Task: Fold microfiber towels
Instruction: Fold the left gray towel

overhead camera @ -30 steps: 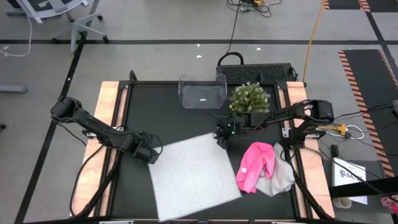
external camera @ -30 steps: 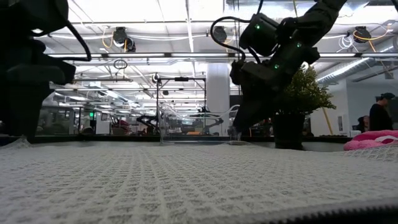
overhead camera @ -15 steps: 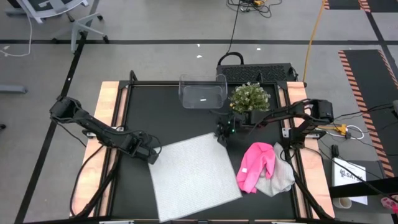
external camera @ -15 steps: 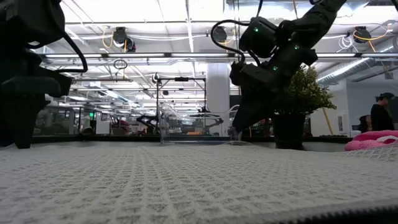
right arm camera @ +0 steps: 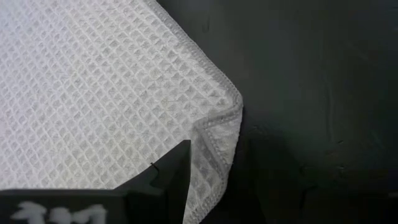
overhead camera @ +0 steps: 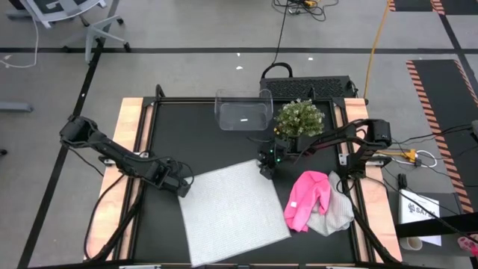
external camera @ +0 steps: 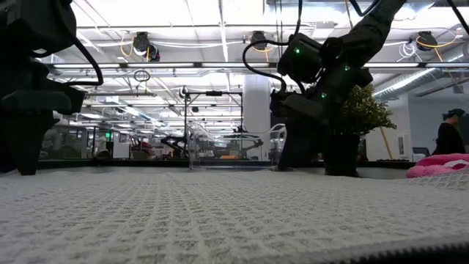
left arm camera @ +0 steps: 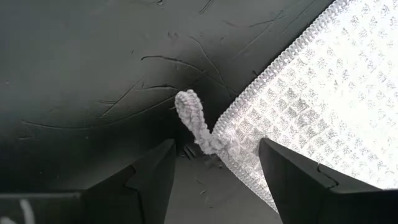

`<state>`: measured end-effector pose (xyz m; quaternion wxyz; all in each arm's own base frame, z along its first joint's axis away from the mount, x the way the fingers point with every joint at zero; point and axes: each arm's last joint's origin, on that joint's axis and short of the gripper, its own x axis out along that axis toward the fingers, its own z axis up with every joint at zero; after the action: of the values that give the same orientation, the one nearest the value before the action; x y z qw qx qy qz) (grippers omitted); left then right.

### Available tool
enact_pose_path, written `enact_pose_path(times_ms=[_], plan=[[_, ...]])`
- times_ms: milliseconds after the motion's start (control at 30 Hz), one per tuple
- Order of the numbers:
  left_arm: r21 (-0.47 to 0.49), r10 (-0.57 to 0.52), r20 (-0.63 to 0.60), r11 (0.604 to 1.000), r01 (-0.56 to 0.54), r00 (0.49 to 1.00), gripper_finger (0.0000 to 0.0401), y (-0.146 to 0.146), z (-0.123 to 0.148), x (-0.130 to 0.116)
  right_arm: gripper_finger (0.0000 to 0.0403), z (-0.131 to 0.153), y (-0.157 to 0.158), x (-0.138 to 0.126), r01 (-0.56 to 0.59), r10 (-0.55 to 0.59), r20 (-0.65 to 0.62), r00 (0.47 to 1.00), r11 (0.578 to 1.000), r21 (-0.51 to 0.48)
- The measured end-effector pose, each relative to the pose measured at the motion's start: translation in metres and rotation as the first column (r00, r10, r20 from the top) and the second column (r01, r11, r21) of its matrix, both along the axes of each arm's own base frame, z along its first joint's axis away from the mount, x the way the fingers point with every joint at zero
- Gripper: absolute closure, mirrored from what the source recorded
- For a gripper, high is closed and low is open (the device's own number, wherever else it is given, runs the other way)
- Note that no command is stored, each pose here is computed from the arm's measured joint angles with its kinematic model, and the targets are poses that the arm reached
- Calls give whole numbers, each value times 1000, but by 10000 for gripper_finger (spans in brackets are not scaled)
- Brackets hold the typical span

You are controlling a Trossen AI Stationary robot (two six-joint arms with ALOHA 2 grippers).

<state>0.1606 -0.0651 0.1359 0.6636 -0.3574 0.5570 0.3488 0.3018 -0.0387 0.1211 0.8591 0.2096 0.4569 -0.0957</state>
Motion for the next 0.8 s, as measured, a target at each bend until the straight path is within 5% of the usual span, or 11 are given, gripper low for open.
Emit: enact_pose_path(times_ms=[267,400,567,733,800], plan=[[4,-2,7,1000,2,1000,167,0,0,0,253,-1,-2,0,-10,10,-3,1000,1000,-15],[9,1,8,1000,-1,1000,182,0,0,0,286,-1,-4,-1,13,-13,-6,1000,1000,-3],[20,4,13,1000,-5,1000,262,0,0,1,384,-2,-5,-1,45,-45,-9,999,999,4],[50,-31,43,998,29,999,379,1,0,3,397,-1,-7,2,56,-56,37,998,998,-4],[70,-36,46,997,32,998,391,1,1,2,400,0,-9,3,63,-63,53,997,998,-5]])
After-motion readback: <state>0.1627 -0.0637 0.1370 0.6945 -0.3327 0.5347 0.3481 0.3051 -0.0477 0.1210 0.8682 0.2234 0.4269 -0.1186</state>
